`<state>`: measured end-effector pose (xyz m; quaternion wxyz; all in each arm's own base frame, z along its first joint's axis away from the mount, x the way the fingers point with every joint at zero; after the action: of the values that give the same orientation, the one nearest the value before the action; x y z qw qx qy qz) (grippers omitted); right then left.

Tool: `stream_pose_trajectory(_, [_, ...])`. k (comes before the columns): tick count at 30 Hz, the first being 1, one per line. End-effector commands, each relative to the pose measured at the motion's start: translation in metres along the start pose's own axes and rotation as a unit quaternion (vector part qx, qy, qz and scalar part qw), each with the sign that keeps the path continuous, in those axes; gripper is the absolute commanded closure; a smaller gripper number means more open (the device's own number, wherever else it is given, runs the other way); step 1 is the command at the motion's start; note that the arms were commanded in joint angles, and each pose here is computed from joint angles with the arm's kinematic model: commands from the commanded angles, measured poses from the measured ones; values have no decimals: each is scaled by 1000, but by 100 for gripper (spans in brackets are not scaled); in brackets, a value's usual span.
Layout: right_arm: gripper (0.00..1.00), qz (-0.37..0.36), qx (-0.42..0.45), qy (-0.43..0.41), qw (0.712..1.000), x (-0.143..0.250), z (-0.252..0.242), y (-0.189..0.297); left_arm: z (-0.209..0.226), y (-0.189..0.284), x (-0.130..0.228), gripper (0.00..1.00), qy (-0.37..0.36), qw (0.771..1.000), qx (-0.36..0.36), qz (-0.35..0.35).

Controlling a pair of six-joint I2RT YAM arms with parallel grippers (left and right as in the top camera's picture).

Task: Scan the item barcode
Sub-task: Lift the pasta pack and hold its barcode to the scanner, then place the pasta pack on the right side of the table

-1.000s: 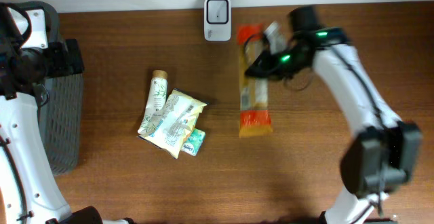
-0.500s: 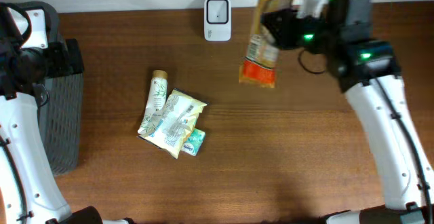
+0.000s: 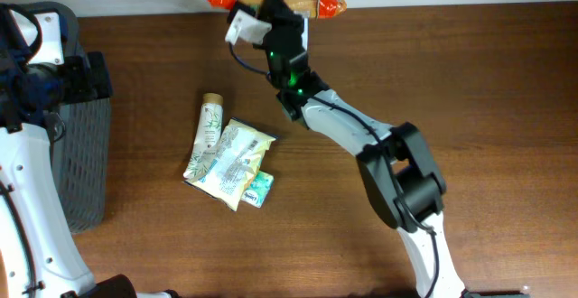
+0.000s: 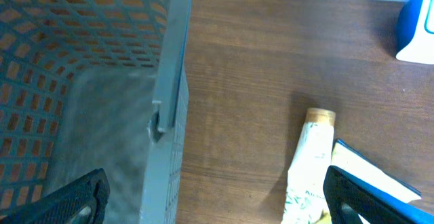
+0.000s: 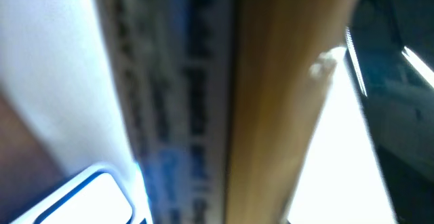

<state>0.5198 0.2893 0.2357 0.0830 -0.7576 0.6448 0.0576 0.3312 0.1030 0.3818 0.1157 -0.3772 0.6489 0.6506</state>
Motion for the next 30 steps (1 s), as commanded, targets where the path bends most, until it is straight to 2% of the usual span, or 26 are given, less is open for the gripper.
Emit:
stream_pose_trajectory(1, [96, -11, 29, 80, 996, -3, 1, -15, -1, 6, -3, 1, -6, 1000, 5, -10])
stream_pose_trajectory(7, [96, -27, 5, 94, 995, 5, 27, -36, -1, 6, -3, 1, -6, 1000, 5, -10])
stream_pose_trajectory(13, [96, -20, 7, 94, 995, 8, 23, -36, -1, 6, -3, 1, -6, 1000, 5, -10])
stream_pose_trajectory(15, [96, -24, 6, 76, 997, 0, 0, -30, -1, 6, -3, 1, -6, 1000, 5, -10])
stream_pose_trajectory(17, [96, -15, -40, 34, 999, -2, -40, -16, -1, 6, -3, 1, -6, 1000, 5, -10])
stream_pose_trajectory(19, [96, 13, -11, -43, 999, 1, -105, 3, -1, 6, -3, 1, -6, 1000, 5, -10])
stream_pose_trajectory(20, [96, 16, -25, -82, 996, 3, -143, 25, -1, 6, -3, 1, -6, 1000, 5, -10])
stream_pose_trajectory(22, [96, 35, -71, -157, 984, 14, -176, 58, -1, 6, -3, 1, -6, 1000, 5, -10])
stream_pose_trajectory(24, [96, 74, -156, -268, 948, 50, -197, 95, -1, 6, -3, 1, -6, 1000, 5, -10])
stream_pose_trajectory(25, [96, 117, -202, -326, 916, 78, -198, 112, -1, 6, -3, 1, -6, 1000, 5, -10])
stream_pose_trajectory(26, [96, 181, -259, -368, 875, 117, -190, 132, -1, 6, -3, 1, -6, 1000, 5, -10])
stream_pose_trajectory(27, [96, 262, -282, -390, 837, 159, -181, 145, -1, 6, -3, 1, -6, 1000, 5, -10])
stream_pose_trajectory(28, [96, 310, -293, -398, 812, 184, -174, 152, -1, 6, -3, 1, -6, 1000, 5, -10])
stream_pose_trajectory(30, [96, 461, -303, -420, 721, 264, -149, 175, -1, 6, -3, 1, -6, 1000, 5, -10])
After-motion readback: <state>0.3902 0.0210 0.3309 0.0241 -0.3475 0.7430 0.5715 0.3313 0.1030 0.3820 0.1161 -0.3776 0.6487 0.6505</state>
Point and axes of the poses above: each gripper's point midway between its finger pads, its own y axis back along the fingers, its own z axis along the line the jaws close on, x = y × z, the point moved 8 cm from there along y, back along the fingers, and after that the axes turned 15 degrees about y, right-handed, at the moved point
